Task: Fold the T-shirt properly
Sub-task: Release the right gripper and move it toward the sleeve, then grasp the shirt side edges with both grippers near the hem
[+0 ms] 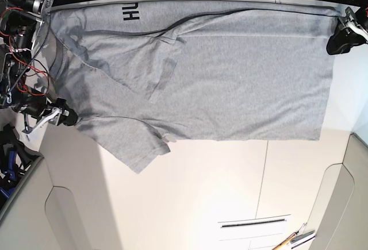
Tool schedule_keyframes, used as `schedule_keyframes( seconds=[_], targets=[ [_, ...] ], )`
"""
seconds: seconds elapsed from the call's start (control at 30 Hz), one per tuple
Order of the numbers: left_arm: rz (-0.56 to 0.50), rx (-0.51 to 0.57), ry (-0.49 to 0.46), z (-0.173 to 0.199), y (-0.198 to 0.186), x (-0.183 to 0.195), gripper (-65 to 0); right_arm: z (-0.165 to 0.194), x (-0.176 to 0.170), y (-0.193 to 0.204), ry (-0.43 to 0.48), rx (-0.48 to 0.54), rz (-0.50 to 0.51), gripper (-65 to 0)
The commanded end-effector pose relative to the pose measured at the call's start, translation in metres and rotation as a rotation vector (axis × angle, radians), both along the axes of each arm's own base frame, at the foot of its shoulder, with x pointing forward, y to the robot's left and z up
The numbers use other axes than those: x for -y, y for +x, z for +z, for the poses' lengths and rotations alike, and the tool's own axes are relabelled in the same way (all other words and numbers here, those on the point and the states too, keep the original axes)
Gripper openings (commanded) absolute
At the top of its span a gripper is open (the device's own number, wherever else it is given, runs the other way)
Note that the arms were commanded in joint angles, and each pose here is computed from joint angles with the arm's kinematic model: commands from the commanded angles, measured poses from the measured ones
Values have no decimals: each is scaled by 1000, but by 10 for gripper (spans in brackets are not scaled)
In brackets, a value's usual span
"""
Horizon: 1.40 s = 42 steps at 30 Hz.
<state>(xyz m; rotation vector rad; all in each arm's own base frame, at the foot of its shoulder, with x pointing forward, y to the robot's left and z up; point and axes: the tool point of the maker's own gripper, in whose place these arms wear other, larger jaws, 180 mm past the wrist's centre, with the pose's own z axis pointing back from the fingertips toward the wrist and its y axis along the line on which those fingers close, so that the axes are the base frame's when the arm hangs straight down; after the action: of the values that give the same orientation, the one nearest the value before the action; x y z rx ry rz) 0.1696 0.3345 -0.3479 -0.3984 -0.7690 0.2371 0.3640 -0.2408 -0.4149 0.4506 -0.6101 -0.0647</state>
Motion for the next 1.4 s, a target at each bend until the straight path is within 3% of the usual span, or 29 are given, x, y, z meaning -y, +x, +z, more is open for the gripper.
schedule_keyframes(
  seconds=[0.0, 0.13, 0.33, 0.4, 0.5, 0.63, 0.83, 1.03, 1.17, 1.37],
  targets=[
    [-7, 52, 13, 15, 10, -4, -360, 4, 2, 4, -26, -4, 24, -342],
    [-7, 61, 14, 16, 14, -4, -360, -3, -14, 1, -44, -27, 84, -342],
    [-8, 53, 25, 15, 13, -5, -360, -4, -12, 2, -57, -27, 78, -345],
    [-8, 53, 25, 15, 13, -5, -360, -5, -11, 1, -66, -32, 80, -430],
    [-7, 60, 42, 16, 17, -7, -360, -5, -11, 1, -66, -32, 80, -650],
    [16, 115, 149, 23, 37, -22, -360, -6, -11, 1, -67, -32, 80, -650],
    [59, 291, 281, 63, 94, -41, -360, -5, -11, 1, -66, -31, 80, -650],
    [185, 366, 420, 90, 132, -80, -360, -6, -11, 1, -66, -32, 80, -650],
    [234, 331, 429, 76, 149, -101, -360, -6, -11, 1, -66, -31, 80, -650],
    [266, 203, 326, 30, 190, -107, -360, -4, -12, 3, -63, -19, 75, -650]
  ],
)
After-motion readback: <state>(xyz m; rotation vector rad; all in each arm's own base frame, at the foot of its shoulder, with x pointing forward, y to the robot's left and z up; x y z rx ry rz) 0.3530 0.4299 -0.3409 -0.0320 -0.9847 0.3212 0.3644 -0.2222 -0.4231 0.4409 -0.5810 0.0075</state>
